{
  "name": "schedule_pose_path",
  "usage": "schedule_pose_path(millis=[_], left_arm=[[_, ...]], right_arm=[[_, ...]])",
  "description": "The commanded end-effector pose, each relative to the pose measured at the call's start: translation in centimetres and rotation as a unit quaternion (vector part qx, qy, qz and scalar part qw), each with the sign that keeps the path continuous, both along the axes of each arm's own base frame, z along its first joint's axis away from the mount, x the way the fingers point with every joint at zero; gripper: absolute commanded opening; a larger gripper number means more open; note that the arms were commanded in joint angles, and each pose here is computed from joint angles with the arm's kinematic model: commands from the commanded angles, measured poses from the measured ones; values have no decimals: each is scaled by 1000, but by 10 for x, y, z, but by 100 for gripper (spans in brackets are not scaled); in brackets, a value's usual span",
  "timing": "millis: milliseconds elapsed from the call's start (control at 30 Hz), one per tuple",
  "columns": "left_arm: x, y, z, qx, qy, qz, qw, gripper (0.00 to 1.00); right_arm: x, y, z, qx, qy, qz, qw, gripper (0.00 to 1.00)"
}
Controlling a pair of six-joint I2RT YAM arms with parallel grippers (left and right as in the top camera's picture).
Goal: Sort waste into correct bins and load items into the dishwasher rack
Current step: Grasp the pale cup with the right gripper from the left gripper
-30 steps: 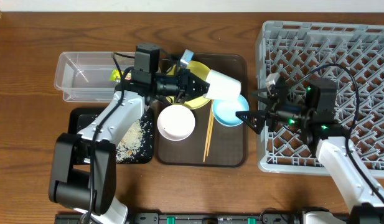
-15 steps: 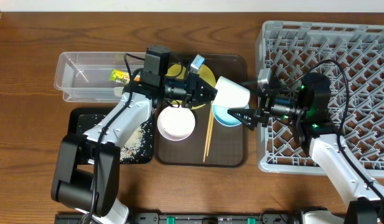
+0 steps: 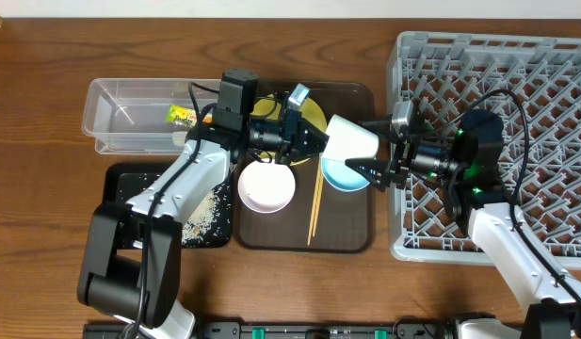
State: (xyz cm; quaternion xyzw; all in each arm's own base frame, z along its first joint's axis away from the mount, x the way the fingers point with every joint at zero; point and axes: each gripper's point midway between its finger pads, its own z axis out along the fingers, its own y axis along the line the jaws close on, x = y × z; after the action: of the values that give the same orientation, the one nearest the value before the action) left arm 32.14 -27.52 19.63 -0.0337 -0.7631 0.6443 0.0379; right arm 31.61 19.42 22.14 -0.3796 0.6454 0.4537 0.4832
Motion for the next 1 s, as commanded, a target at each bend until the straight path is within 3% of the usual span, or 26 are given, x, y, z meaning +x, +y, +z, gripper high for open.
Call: schedule_pose_path(millis=[0, 367, 567, 667, 767, 867, 967], left_arm=[[-6, -1, 7, -14, 6, -16, 1000, 6], [-10, -1, 10, -21, 20, -26, 999, 6], [-10, -1, 10, -21, 21, -26, 999, 6], [-10, -1, 10, -21, 20, -26, 999, 7], [-10, -1, 10, -21, 20, -26, 999, 7], [-6, -1, 7, -15, 5, -18, 1000, 16], [2, -1, 0, 0, -51, -3, 999, 31]], right_arm=[[-5, 8, 5, 3, -6, 18, 1000, 83], [-9, 15, 6, 3, -11, 29, 1000, 80], [-9, 15, 6, 3, -13, 29, 999, 70], [-9, 15, 6, 3, -13, 29, 999, 59], [-9, 15, 6, 3, -12, 29, 999, 57], [-9, 15, 5, 3, -8, 29, 1000, 55], [-10, 15, 1, 0, 6, 28, 1000, 56]])
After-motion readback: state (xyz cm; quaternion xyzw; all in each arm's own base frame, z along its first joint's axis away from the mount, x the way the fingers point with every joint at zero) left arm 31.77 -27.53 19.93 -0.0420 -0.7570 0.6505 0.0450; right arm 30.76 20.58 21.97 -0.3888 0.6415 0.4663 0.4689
